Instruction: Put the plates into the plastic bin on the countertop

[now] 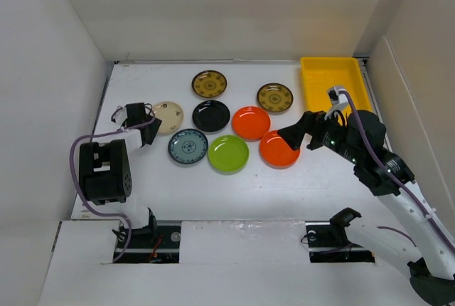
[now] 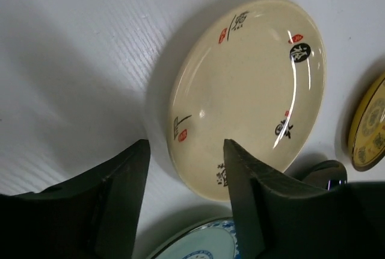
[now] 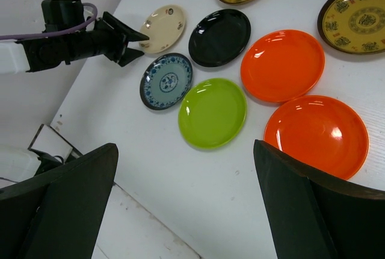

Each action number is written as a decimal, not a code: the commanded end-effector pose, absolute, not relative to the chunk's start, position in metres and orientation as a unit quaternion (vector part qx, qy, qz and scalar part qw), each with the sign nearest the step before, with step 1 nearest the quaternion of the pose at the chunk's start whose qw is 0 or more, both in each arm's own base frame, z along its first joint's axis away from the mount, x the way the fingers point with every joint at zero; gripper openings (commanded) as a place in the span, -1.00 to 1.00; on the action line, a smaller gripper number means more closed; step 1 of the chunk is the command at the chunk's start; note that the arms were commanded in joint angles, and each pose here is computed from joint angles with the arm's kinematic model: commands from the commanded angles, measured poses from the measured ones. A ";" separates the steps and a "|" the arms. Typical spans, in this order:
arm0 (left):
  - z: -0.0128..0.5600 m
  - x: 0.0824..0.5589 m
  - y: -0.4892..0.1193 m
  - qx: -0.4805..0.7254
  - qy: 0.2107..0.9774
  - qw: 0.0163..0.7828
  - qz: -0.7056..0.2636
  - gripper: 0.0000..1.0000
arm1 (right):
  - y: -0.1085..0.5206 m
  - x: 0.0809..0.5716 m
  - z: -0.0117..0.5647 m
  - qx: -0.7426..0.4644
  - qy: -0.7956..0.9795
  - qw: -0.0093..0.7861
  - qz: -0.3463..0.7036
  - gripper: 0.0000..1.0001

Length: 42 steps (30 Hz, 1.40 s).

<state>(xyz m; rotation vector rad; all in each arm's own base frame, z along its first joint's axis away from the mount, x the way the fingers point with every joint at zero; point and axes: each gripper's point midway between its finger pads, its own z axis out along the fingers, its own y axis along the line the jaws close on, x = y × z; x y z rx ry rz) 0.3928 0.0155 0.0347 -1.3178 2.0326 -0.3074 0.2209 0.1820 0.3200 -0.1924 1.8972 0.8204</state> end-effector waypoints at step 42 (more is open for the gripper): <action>0.286 0.329 -0.204 -0.042 0.793 0.460 -0.397 -1.00 | 0.287 0.363 0.289 -0.124 0.779 0.473 0.392 0.74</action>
